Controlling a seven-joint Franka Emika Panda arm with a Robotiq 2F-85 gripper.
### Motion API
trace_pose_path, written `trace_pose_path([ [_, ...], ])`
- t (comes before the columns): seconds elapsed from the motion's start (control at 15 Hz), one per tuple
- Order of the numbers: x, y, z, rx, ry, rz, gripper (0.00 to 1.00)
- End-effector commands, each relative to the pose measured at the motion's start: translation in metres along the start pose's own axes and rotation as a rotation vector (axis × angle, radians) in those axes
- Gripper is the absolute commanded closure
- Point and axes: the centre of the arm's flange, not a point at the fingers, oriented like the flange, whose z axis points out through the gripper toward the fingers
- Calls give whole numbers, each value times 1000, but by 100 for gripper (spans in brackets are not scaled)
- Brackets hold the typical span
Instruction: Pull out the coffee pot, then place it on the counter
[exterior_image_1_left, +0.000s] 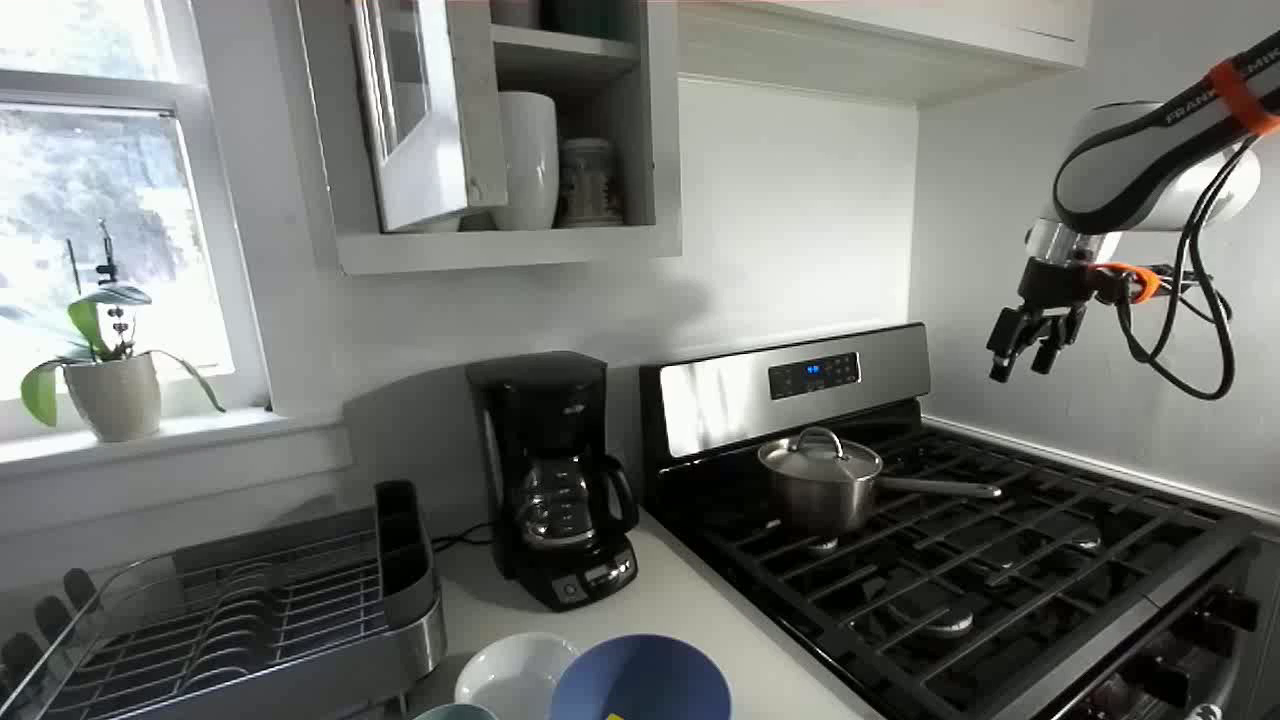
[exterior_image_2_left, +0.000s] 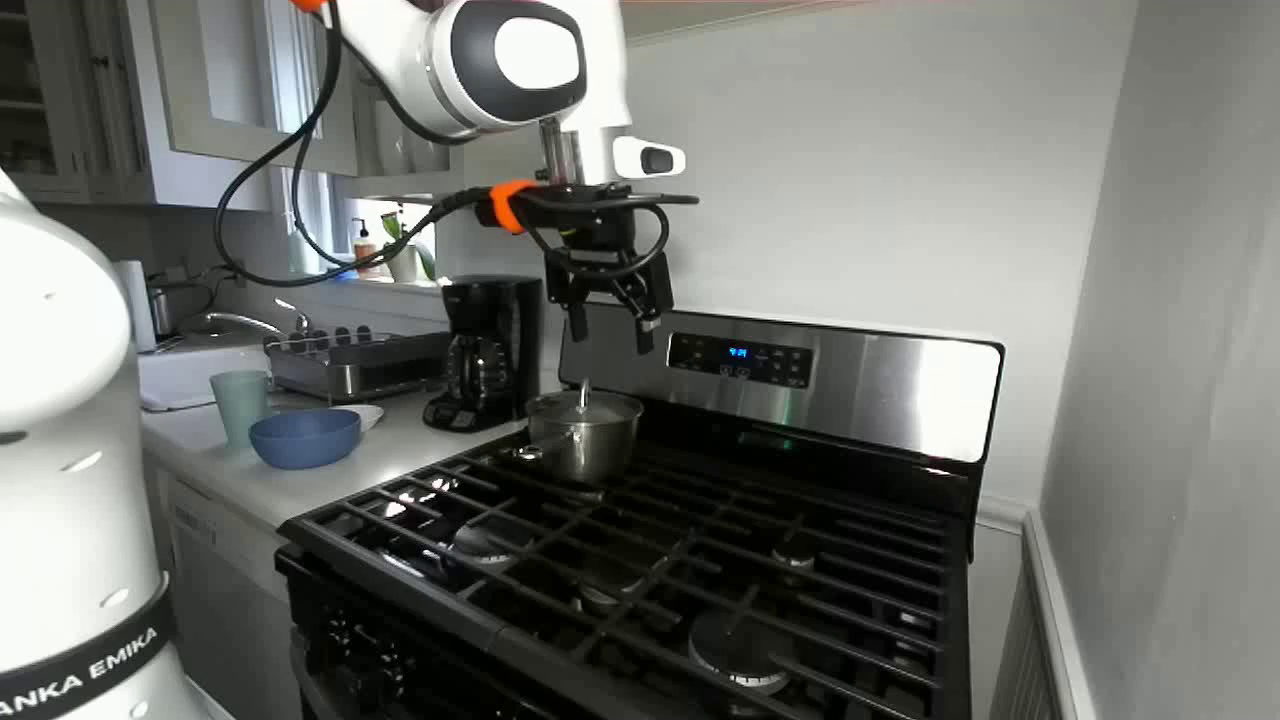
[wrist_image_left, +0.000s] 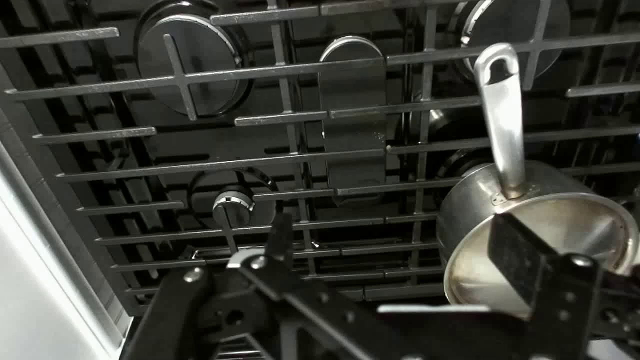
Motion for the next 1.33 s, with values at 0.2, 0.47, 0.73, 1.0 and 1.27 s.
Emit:
trace_pose_path([
  [0.2,0,0,0,0,0,0,0],
  [0.47,12,-25,-5,-1,6,-63,0],
  [0.73,24,-88,-20,8,27,-210,0],
  [1.0,33,-154,-29,66,52,-383,0],
  [1.27,34,-221,-24,132,37,-516,0],
])
